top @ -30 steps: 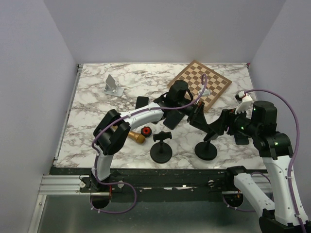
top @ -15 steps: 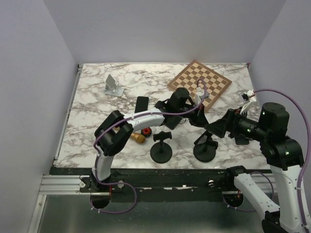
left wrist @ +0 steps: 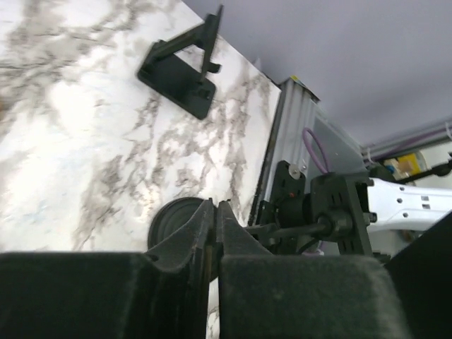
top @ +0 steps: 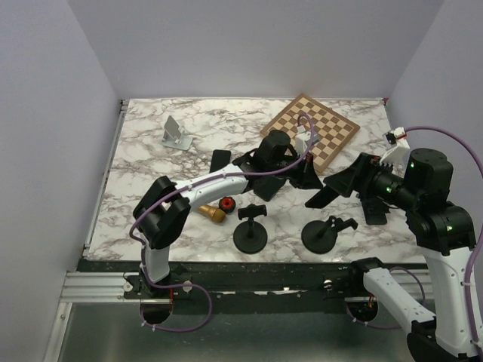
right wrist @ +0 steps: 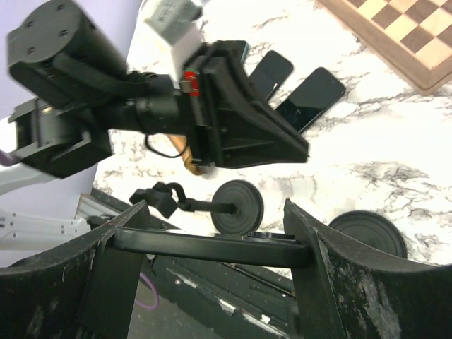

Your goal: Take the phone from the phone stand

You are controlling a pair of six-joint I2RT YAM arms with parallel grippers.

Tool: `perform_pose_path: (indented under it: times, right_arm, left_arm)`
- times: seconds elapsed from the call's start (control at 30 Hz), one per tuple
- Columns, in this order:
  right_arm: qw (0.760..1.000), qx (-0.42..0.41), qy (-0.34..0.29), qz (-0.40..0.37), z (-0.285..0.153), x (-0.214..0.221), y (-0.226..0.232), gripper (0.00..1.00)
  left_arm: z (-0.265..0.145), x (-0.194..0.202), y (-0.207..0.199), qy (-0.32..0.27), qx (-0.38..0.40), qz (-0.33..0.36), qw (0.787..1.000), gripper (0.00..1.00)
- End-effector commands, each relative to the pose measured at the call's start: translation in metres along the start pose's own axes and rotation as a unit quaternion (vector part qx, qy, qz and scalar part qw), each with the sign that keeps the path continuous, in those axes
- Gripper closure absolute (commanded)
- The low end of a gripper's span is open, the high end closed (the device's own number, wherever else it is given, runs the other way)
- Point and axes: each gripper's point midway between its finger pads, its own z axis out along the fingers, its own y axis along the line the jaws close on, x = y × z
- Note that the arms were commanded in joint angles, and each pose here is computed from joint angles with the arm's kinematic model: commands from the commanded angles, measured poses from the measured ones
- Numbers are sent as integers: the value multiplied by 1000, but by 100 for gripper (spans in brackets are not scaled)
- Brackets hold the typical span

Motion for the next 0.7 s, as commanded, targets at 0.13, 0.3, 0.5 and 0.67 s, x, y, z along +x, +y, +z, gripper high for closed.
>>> perform_pose_path:
  times: [0.13, 0.3, 0.5, 0.67]
  right_arm:
    - [998, 2, -69, 5, 4, -43, 10, 99]
    - [998, 9, -59, 20, 20, -43, 2, 99]
    - [998, -24, -24, 59, 54, -26, -3, 99]
    - [994, 6, 42, 96, 88, -6, -26, 99]
  left_arm:
    - [-118, -54, 37, -54, -186, -2, 981, 47]
    - [-211, -67, 56, -100, -299, -22, 949, 40]
    - [-297, -101, 5, -211, -327, 49, 920, 16]
    - [-345, -110, -16, -286, -370, 128, 874, 13]
